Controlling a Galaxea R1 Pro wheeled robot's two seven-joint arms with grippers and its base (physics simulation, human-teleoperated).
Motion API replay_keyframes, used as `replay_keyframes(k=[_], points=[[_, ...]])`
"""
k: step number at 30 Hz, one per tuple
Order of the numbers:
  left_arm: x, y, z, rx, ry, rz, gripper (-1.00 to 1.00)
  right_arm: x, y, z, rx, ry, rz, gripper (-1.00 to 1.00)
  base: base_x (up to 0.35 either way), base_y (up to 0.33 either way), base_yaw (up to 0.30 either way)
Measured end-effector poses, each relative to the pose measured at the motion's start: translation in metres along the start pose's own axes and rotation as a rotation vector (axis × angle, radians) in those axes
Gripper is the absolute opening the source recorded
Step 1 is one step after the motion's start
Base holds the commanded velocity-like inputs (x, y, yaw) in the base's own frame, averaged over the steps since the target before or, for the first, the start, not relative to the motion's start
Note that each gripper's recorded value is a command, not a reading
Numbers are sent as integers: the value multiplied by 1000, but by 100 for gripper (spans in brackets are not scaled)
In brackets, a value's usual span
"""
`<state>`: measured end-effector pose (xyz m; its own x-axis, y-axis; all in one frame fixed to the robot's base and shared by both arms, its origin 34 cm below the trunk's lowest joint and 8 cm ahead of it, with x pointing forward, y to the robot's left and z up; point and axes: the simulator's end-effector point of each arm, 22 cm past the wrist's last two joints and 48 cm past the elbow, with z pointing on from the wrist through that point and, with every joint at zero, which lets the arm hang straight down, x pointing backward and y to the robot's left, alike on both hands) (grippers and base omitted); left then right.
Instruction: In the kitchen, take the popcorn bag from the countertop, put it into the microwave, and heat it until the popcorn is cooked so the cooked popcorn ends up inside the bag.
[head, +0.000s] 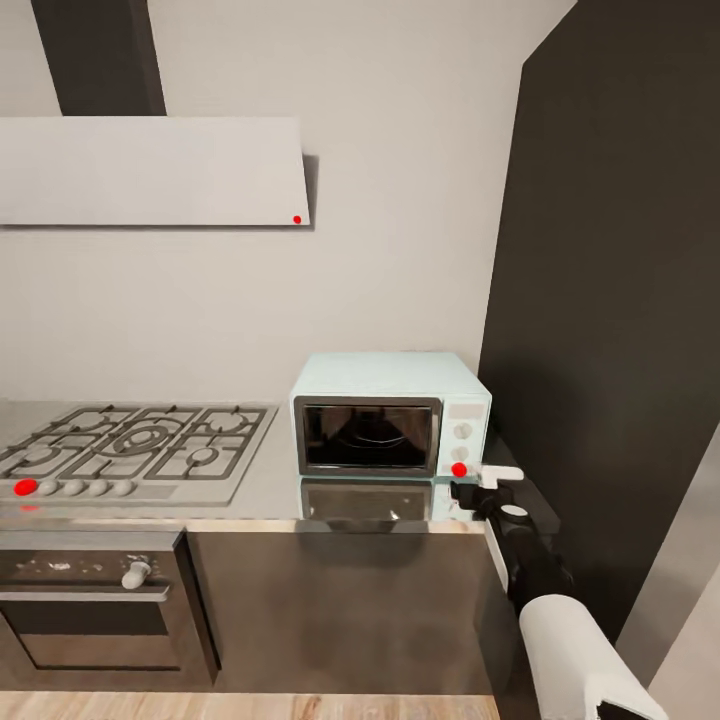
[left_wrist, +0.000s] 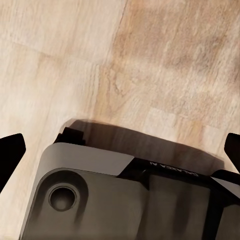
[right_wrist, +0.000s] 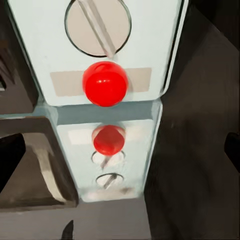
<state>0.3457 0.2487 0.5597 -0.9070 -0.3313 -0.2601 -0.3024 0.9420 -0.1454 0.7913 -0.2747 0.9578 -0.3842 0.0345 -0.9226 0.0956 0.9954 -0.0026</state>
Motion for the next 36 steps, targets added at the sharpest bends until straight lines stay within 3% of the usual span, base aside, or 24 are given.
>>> replay_keyframes(k=[36], points=[[-2, 5, 0, -6, -2, 0, 100, 4, -16, 2, 16, 3, -7, 100, 35, 0, 0]])
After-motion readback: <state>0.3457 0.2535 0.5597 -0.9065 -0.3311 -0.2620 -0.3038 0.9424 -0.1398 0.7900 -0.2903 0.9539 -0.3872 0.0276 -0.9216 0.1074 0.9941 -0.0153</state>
